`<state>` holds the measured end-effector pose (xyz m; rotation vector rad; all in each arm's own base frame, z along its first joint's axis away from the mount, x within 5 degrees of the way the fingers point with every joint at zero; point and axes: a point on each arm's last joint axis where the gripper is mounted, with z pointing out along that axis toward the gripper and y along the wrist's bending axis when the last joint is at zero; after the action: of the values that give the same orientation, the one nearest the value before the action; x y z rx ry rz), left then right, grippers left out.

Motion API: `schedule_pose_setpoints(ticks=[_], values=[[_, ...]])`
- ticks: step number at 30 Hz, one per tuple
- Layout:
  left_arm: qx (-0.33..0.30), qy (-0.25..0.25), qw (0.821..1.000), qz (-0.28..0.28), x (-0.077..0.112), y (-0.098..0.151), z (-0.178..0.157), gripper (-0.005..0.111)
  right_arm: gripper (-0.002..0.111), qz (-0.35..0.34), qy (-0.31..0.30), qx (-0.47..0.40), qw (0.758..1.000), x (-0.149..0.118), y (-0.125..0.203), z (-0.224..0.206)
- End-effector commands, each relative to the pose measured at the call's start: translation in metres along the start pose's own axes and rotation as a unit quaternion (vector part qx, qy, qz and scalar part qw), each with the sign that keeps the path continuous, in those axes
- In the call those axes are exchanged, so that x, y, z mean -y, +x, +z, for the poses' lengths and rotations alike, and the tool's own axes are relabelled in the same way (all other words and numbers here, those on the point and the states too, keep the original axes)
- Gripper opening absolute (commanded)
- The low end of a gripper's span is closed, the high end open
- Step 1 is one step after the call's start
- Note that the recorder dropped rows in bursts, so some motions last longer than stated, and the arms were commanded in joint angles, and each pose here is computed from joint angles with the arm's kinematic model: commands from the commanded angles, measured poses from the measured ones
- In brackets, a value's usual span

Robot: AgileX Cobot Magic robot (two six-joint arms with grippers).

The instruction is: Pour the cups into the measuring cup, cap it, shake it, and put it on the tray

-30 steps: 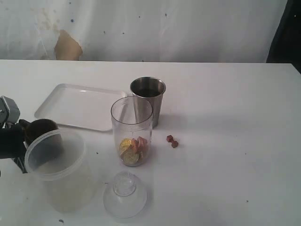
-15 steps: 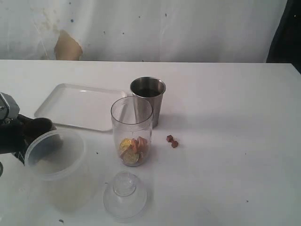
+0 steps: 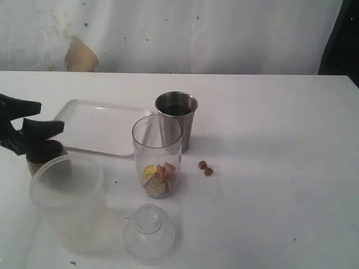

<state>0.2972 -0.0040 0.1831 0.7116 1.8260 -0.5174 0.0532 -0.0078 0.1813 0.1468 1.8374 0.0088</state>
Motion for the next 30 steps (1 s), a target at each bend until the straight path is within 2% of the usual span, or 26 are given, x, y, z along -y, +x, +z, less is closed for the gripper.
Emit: schedule_pose_setpoints(ticks=[1,2,4,5,6,7,8,10,13,15,16,17,19,22,23,24,26,30], values=[[-0.01,-0.106,0.988,-0.111,-0.008,-0.02,-0.018,0.019,0.0,-0.005,0.001,0.004,1.0,0.0,0.0,0.0],[-0.028,-0.137,0.981,-0.13,-0.01,-0.02,-0.023,-0.001,0.0,-0.005,0.001,0.004,1.0,0.0,0.0,0.0],[-0.063,-0.249,0.949,-0.182,-0.017,-0.026,-0.045,0.0,0.0,-0.005,0.001,0.004,1.0,0.0,0.0,0.0],[-0.065,-0.271,0.941,-0.191,-0.017,-0.028,-0.05,0.0,0.0,-0.005,0.001,0.004,1.0,0.0,0.0,0.0],[-0.06,-0.314,0.923,-0.214,-0.018,-0.033,-0.061,0.0,0.0,-0.005,0.001,0.004,1.0,0.0,0.0,0.0],[-0.057,-0.337,0.914,-0.221,-0.018,-0.036,-0.067,0.0,0.0,-0.005,0.001,0.004,1.0,0.0,0.0,0.0],[-0.061,-0.376,0.901,-0.206,-0.017,-0.041,-0.079,0.0,0.0,-0.005,0.001,0.004,1.0,0.0,0.0,0.0],[-0.05,-0.425,0.885,-0.182,-0.011,-0.054,-0.092,0.0,0.0,-0.005,0.001,0.004,1.0,0.0,0.0,0.0],[-0.051,-0.465,0.87,-0.158,-0.001,-0.064,-0.096,0.0,0.0,-0.005,0.001,0.004,1.0,0.0,0.0,0.0],[-0.103,-0.504,0.849,-0.119,0.005,-0.068,-0.097,0.0,0.0,-0.005,0.001,0.004,1.0,0.0,0.0,0.0],[-0.129,-0.523,0.833,-0.128,0.007,-0.069,-0.098,0.0,0.0,-0.005,0.001,0.004,1.0,0.0,0.0,0.0],[-0.154,-0.526,0.827,-0.125,0.009,-0.073,-0.096,0.0,0.0,-0.005,0.001,0.004,1.0,0.0,0.0,0.0],[-0.199,-0.499,0.835,-0.121,0.015,-0.085,-0.088,0.0,0.0,-0.005,0.001,0.004,1.0,0.0,0.0,0.0],[-0.226,-0.409,0.875,-0.131,0.03,-0.099,-0.078,0.0,0.0,-0.005,0.001,0.004,1.0,0.0,0.0,0.0],[-0.223,-0.379,0.885,-0.153,0.035,-0.101,-0.077,0.0,0.0,-0.005,0.001,0.004,1.0,0.0,0.0,0.0],[-0.224,-0.352,0.896,-0.153,0.04,-0.102,-0.077,0.0,0.0,-0.005,0.001,0.004,1.0,0.0,0.0,0.0],[-0.214,-0.319,0.907,-0.175,0.049,-0.102,-0.079,0.0,0.0,-0.005,0.001,0.004,1.0,0.0,0.0,0.0],[-0.166,-0.298,0.921,-0.188,0.066,-0.1,-0.091,0.0,0.0,-0.005,0.001,0.004,1.0,0.0,0.0,0.0]])
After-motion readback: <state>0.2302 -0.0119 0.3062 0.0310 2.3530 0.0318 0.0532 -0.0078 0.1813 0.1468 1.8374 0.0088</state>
